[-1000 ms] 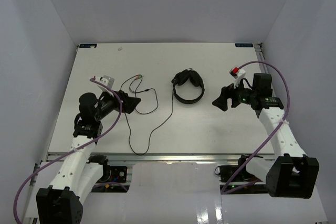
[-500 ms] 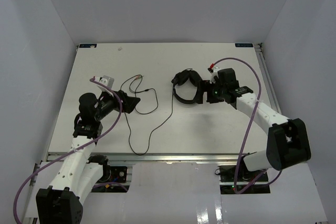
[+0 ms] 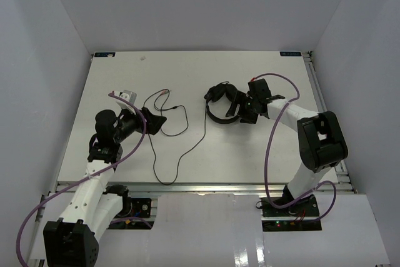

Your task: Wrap the headphones

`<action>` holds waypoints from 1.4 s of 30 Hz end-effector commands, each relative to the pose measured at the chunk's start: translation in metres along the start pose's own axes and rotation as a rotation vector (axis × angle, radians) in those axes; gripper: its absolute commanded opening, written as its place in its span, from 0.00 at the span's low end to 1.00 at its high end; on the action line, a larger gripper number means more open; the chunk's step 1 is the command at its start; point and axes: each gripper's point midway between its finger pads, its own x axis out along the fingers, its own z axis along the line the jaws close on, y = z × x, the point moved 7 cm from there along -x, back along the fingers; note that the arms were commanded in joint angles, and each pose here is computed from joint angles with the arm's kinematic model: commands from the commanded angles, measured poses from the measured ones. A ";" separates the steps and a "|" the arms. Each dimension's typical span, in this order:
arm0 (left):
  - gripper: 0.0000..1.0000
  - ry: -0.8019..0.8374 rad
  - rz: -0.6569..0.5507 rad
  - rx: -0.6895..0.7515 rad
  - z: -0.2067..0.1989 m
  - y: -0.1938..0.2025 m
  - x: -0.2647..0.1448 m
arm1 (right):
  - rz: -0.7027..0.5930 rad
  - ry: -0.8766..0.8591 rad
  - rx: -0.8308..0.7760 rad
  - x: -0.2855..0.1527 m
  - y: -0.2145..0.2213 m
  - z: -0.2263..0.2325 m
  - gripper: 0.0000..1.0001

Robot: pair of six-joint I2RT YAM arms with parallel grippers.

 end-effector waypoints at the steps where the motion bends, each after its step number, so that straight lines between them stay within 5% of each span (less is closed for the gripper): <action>1: 0.98 0.018 -0.039 0.041 -0.007 -0.015 -0.002 | -0.041 -0.016 0.072 0.000 0.000 0.011 0.74; 15: 0.98 0.021 -0.041 0.047 -0.007 -0.016 -0.003 | -0.051 0.032 0.087 0.025 -0.003 0.008 0.65; 27: 0.98 0.024 -0.051 0.054 -0.009 -0.017 -0.005 | -0.102 0.087 0.039 0.024 -0.011 -0.002 0.40; 42: 0.98 0.044 -0.081 0.075 -0.016 -0.023 -0.011 | -0.086 0.223 -0.449 0.003 -0.051 -0.043 0.33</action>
